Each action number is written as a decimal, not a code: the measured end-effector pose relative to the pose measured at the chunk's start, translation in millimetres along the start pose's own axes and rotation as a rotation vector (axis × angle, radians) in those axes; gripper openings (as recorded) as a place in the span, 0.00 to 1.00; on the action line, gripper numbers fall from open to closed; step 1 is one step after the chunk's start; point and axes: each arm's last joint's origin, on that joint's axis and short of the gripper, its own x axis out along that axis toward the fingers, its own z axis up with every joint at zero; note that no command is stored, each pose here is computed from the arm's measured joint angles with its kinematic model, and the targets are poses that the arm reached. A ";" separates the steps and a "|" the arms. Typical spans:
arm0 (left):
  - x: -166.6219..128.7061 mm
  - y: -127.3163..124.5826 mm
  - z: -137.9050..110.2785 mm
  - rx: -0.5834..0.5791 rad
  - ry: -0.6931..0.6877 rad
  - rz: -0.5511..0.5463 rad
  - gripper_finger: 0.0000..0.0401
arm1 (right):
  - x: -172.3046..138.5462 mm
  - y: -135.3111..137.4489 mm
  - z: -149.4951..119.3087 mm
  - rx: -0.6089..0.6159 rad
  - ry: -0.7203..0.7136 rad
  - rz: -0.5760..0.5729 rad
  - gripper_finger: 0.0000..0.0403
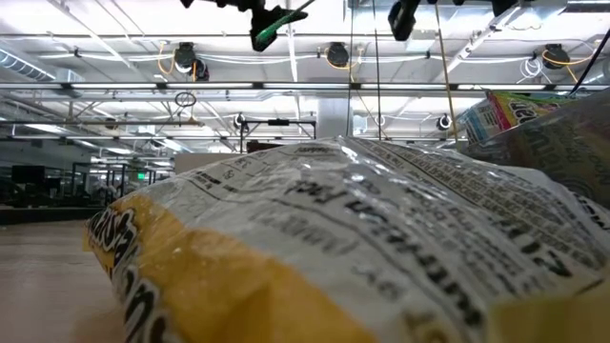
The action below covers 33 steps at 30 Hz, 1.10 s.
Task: Pick & Place Food Item
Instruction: Put the purple spoon into the top black transparent bin
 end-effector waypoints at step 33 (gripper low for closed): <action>49.7 18.7 7.0 -0.706 0.348 -0.582 0.64 | -2.0 21.3 54.0 -0.630 0.093 0.166 0.00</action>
